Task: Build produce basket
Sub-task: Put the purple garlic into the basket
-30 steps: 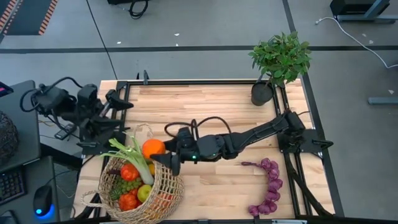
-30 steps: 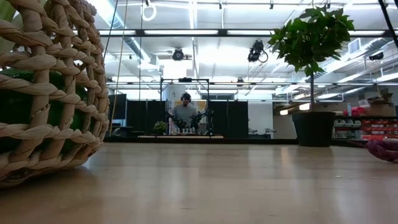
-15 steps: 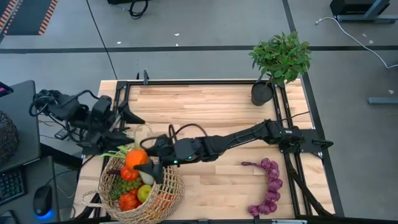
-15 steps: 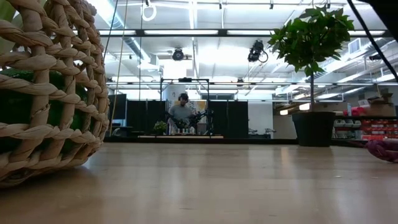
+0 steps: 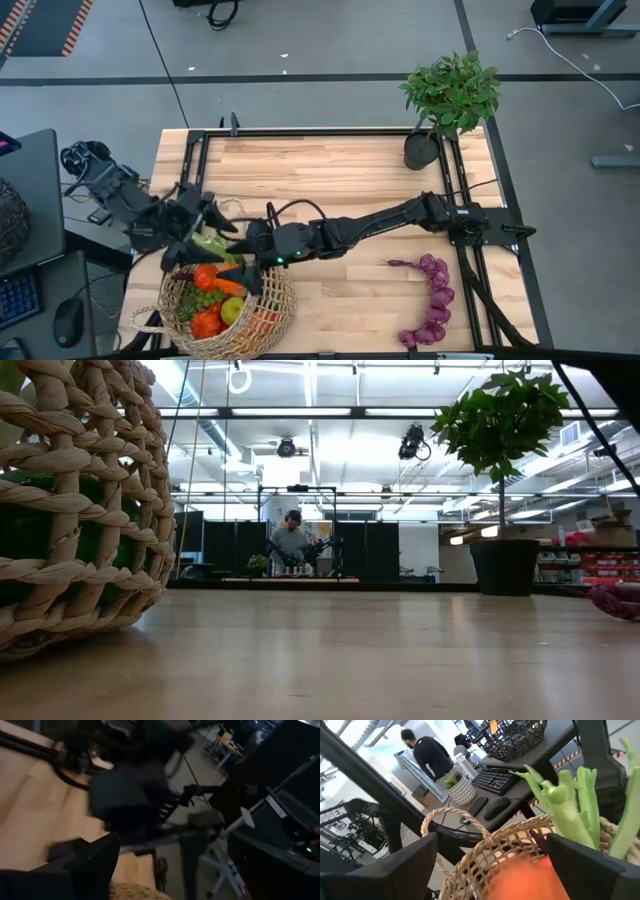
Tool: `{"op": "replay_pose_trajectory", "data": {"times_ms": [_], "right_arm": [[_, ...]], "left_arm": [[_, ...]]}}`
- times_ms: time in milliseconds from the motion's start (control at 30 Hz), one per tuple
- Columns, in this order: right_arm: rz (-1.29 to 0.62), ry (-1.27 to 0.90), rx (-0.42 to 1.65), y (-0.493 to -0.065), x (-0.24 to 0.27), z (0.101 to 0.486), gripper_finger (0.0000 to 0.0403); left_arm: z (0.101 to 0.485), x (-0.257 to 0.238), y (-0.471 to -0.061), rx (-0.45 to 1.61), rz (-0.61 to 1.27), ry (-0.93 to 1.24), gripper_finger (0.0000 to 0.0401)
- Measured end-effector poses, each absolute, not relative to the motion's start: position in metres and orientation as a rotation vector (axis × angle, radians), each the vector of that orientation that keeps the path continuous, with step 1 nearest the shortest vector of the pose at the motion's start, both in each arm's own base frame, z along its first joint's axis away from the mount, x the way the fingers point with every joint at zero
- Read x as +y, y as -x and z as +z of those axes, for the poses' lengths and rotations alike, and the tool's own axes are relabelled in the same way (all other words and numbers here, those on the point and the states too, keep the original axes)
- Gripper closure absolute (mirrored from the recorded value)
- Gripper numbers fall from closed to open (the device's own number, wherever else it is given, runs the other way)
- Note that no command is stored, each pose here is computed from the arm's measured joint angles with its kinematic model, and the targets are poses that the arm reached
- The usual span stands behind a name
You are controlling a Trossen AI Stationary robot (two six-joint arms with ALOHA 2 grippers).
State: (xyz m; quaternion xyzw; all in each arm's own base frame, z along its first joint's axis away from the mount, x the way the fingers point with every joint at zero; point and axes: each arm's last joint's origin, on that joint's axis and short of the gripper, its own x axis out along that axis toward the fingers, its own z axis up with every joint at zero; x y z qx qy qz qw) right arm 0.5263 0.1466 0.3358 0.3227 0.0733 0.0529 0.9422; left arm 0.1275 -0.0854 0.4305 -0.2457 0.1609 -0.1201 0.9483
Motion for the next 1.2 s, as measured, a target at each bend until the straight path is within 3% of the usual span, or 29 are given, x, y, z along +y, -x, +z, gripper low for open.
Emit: {"op": "replay_pose_trajectory", "data": {"times_ms": [367,567,867,1200], "right_arm": [[0.143,-0.664,0.202,-0.528,0.135,0.335,0.0006],[0.100,-0.631,0.457,-0.508,0.125,0.336,0.0007],[-0.088,-0.536,0.641,-0.453,0.107,0.376,0.0016],[-0.284,-0.451,1.044,-0.405,0.118,0.357,0.0039]], "left_arm": [[0.421,-0.097,-0.124,0.437,-0.261,0.551,0.0026],[0.421,-0.096,-0.124,0.435,-0.255,0.556,0.0026],[0.422,-0.094,-0.126,0.408,-0.251,0.458,0.0026],[0.426,-0.080,-0.129,0.353,-0.181,0.487,0.0026]]}}
